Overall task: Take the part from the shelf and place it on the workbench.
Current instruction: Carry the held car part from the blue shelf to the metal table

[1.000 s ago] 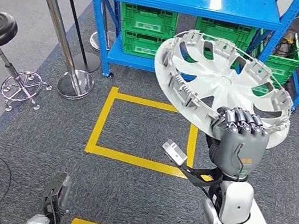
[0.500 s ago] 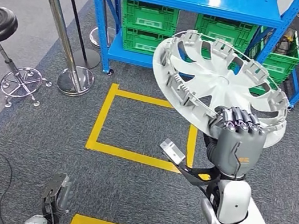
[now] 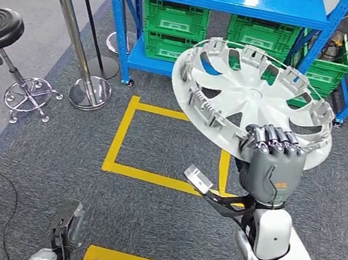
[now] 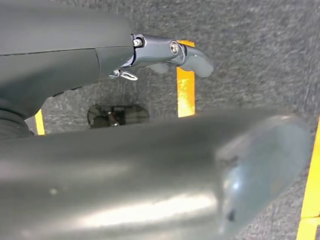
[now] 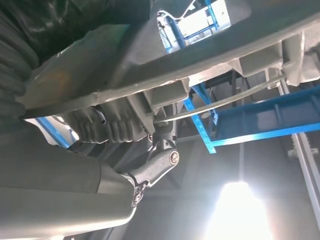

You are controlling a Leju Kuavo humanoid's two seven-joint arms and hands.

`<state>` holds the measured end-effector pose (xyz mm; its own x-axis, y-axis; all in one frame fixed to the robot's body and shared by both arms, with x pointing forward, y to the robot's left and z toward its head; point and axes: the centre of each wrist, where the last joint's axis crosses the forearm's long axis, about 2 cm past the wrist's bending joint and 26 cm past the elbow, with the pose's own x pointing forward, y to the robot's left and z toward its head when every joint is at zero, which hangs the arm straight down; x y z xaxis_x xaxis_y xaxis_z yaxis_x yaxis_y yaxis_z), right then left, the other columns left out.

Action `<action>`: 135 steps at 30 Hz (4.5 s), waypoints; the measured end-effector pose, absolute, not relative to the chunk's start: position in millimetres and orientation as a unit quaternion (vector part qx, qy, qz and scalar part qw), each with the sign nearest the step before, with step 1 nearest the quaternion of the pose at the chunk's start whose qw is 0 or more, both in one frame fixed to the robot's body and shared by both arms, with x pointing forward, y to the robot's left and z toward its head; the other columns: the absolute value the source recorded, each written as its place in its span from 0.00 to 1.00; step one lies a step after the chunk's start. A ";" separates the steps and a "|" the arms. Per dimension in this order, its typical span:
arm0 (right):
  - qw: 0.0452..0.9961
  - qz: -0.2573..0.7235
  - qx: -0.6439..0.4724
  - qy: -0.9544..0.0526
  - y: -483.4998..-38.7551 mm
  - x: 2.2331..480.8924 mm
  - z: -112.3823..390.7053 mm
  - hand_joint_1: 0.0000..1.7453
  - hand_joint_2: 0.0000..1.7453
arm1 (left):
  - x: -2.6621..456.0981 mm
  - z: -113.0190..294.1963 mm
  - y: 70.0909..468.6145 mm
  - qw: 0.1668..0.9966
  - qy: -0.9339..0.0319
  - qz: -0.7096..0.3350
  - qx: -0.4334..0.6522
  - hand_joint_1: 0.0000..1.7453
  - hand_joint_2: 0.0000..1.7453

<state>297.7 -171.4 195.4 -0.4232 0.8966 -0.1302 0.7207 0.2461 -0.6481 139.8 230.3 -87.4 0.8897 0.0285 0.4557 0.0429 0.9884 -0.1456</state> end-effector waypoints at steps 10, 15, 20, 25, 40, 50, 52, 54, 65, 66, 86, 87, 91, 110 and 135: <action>0.137 0.331 -0.517 -0.778 -169.1 296.8 192.7 1.00 1.00 | 139.5 -87.6 231.2 0.970 -0.232 -0.001 -0.072 0.00 0.00; 0.140 0.331 -0.514 -0.779 -166.0 294.9 191.3 1.00 1.00 | 139.6 -87.7 232.1 0.971 -0.231 -0.001 -0.068 0.00 0.00; 0.141 0.333 -0.511 -0.779 -164.9 293.9 189.5 1.00 1.00 | 138.9 -87.8 231.2 0.971 -0.230 0.000 -0.068 0.00 0.00; 0.140 0.335 -0.510 -0.780 -163.8 293.5 189.1 1.00 1.00 | 138.6 -87.8 230.6 0.971 -0.230 0.001 -0.068 0.00 0.00; 0.139 0.335 -0.502 -0.785 -159.2 291.5 189.0 1.00 1.00 | 139.2 -87.7 231.1 0.971 -0.231 0.003 -0.067 0.00 0.00; 0.143 0.336 -0.496 -0.788 -155.8 289.2 187.3 1.00 1.00 | 139.1 -87.8 231.8 0.971 -0.231 0.004 -0.067 0.00 0.00; 0.144 0.336 -0.495 -0.789 -154.8 288.8 187.3 1.00 1.00 | 139.2 -87.8 232.3 0.971 -0.231 0.004 -0.067 0.00 0.00; 0.146 0.334 -0.493 -0.790 -153.7 288.3 187.2 1.00 1.00 | 139.1 -87.9 232.8 0.971 -0.231 0.004 -0.067 0.00 0.00; 0.145 0.330 -0.490 -0.794 -153.0 290.8 190.8 1.00 1.00 | 139.2 -88.0 233.6 0.971 -0.231 0.006 -0.066 0.00 0.00; 0.146 0.329 -0.490 -0.794 -153.1 291.3 191.0 1.00 1.00 | 139.2 -88.0 233.6 0.971 -0.231 0.006 -0.066 0.00 0.00; 0.168 0.327 -0.477 -0.798 -159.2 292.4 185.0 1.00 1.00 | 137.6 -88.5 233.6 0.970 -0.231 0.014 -0.068 0.00 0.00; 0.167 0.326 -0.476 -0.799 -158.8 292.8 185.7 1.00 1.00 | 137.4 -88.6 233.9 0.970 -0.231 0.015 -0.068 0.00 0.00; 0.167 0.324 -0.478 -0.799 -159.8 293.7 186.6 1.00 1.00 | 136.6 -88.9 234.7 0.970 -0.231 0.015 -0.068 0.00 0.00; 0.175 0.305 -0.498 -0.793 -165.8 296.1 193.1 1.00 1.00 | 134.6 -89.5 234.6 0.970 -0.233 0.023 -0.069 0.00 0.00; 0.200 0.269 -0.527 -0.781 -171.6 291.9 200.3 1.00 1.00 | 130.8 -91.2 240.3 0.972 -0.225 0.023 -0.058 0.00 0.00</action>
